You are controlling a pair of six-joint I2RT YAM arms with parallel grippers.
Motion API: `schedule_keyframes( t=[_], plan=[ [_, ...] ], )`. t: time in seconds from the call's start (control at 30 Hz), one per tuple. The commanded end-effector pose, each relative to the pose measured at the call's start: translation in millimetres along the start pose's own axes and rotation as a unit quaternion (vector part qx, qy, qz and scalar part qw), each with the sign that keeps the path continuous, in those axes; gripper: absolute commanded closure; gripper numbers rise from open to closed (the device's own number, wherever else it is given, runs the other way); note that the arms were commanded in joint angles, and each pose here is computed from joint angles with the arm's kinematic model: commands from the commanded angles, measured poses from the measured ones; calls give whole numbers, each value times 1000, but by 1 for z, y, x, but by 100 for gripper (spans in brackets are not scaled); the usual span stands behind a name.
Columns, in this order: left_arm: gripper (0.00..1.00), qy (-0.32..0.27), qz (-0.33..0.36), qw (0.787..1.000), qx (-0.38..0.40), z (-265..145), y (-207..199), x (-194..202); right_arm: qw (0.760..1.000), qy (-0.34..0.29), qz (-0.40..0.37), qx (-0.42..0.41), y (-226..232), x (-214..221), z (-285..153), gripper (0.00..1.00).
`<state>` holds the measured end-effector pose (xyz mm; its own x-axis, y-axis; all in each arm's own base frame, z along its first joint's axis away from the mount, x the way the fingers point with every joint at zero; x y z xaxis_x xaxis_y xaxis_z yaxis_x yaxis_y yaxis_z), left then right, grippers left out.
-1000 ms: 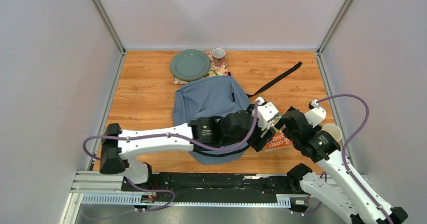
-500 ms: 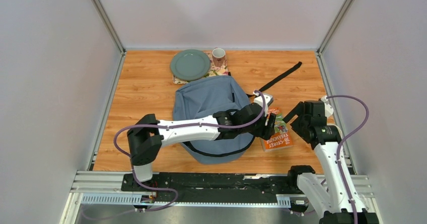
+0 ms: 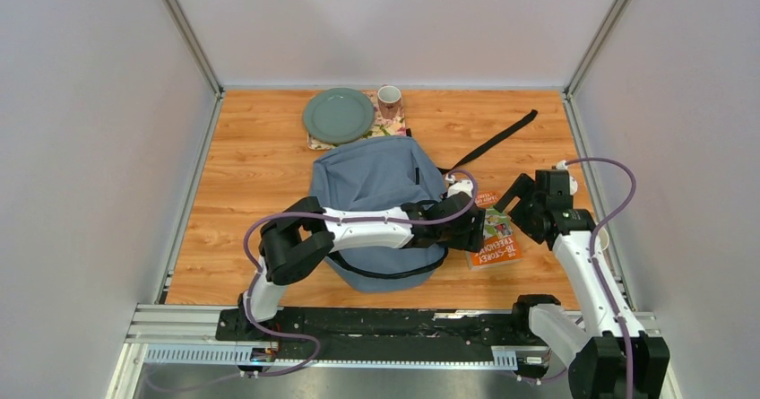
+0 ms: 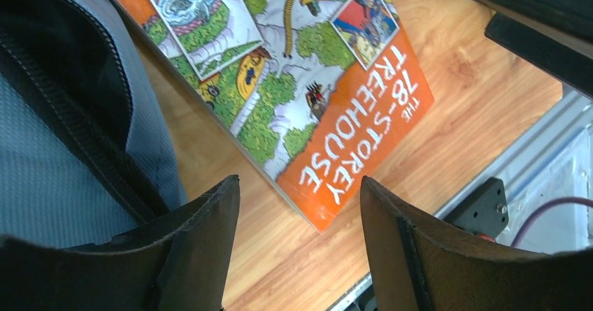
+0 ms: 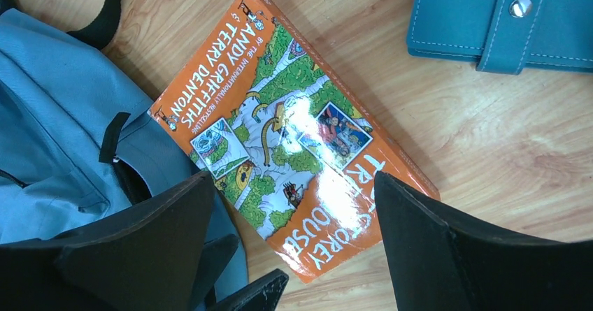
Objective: Pack the student bag
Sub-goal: Pick up the book from the center of the board.
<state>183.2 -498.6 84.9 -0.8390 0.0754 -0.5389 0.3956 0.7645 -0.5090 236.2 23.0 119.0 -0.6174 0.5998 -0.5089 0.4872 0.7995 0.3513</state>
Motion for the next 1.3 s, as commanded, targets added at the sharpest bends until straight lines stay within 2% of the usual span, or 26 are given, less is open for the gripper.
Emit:
schedule_keyframes(
  t=[0.0, 0.2, 0.33, 0.73, 0.87, 1.07, 1.23, 1.27],
  plan=[
    [29, 9, -29, 999, -14, 13, 5, 1, 1000, -10, -12, -21, 10, -8, 9, 12],
    [30, 28, -30, 999, -17, 27, 7, 10, 1000, 2, -9, 5, -4, -9, 29, 12],
    [30, 35, -27, 999, -17, 32, 11, 15, 999, 37, -17, -8, -2, -1, 42, 13],
    [35, 51, 13, 998, 39, 38, -22, 0, 992, 122, -16, -19, -9, 37, 64, 18],
    [38, 38, 21, 998, 43, 28, -29, -10, 992, 120, -7, -35, -7, 42, 61, 18],
    [38, 11, 40, 997, 61, 12, -42, -29, 994, 107, 2, -32, -13, 46, 56, 19],
    [38, 11, 37, 997, 67, 14, -46, -30, 994, 107, 6, -29, -15, 50, 52, 19],
    [41, 14, 36, 997, 67, 14, -46, -29, 994, 108, 7, -28, -16, 50, 52, 20]
  ],
)
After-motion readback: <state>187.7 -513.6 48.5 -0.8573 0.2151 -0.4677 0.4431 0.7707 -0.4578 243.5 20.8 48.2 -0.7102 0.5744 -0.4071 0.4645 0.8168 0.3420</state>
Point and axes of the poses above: each gripper's point midway between its finger pads, its own z axis out along the fingers, its own y axis along the line the jaws close on, x = y × z, the point moved 1 cm from there along -z, back along the fingers, and after that the axes turned 2 degrees about -z, right-handed, at the moved point
